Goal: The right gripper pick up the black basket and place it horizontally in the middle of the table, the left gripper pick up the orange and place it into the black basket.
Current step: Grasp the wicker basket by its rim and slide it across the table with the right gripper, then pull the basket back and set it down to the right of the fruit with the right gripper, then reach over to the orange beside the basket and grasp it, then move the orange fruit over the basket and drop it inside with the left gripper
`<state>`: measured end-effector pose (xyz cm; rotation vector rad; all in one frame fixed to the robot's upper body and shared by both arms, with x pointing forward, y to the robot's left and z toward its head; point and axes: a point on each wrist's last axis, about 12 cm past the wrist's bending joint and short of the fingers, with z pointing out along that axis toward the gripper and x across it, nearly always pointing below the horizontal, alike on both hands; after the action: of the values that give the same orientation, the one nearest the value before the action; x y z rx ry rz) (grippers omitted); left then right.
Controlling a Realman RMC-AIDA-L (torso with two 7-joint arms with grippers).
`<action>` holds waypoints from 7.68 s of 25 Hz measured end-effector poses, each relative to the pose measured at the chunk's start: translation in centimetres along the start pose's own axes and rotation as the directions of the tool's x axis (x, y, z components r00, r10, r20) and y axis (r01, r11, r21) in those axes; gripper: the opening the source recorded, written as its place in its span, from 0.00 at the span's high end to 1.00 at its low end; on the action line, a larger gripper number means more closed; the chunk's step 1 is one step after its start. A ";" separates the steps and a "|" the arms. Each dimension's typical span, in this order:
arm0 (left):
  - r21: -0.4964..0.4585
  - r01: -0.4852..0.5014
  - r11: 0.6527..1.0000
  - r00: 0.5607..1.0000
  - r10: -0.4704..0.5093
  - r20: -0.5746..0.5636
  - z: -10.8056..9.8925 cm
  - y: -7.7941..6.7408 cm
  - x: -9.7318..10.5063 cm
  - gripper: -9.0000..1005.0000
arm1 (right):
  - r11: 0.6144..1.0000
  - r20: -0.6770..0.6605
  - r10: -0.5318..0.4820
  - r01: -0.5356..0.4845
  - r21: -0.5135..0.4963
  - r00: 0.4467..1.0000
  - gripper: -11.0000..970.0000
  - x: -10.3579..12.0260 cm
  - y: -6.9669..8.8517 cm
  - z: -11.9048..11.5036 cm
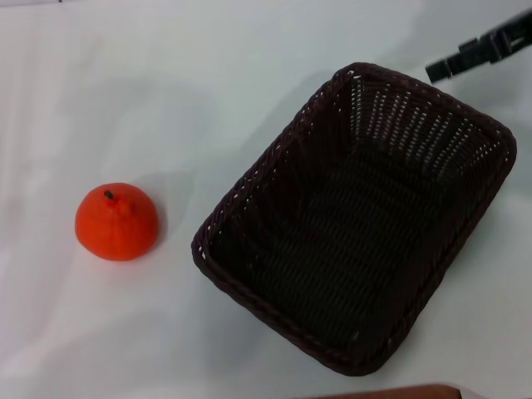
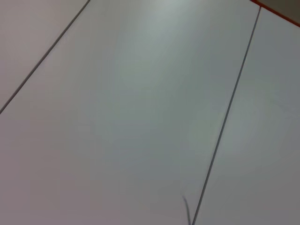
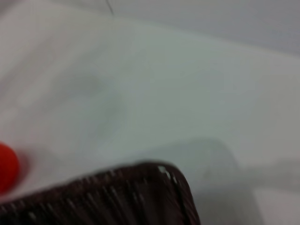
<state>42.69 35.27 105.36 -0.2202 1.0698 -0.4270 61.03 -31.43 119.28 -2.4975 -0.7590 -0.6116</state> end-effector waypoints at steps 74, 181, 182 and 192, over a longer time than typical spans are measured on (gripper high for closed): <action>-0.023 -0.011 1.000 0.999 0.010 -0.047 1.0 0.9 0.3 0.28 | 0.696 -0.352 0.718 -0.607 0.384 0.601 0.79 -9.4 2.5 5.6; 0.348 -0.041 0.937 0.852 0.214 -0.477 -1.3 0.0 1.8 0.90 | 0.625 -0.483 0.777 -0.584 0.518 0.403 0.32 -9.3 2.7 6.8; 0.330 -0.033 0.944 0.872 0.188 -0.452 -1.0 0.0 1.6 0.90 | 0.626 -0.490 0.776 -0.581 0.520 0.398 0.32 -9.3 2.7 6.7; 0.454 0.154 0.877 0.929 0.028 -0.368 6.3 -5.1 5.1 0.92 | 0.654 -0.569 0.748 -0.523 0.547 0.341 0.32 -8.9 2.2 7.1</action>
<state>49.12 28.30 106.16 0.2788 1.2862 -0.8016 57.66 -32.83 108.28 -1.7281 0.4814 -1.0392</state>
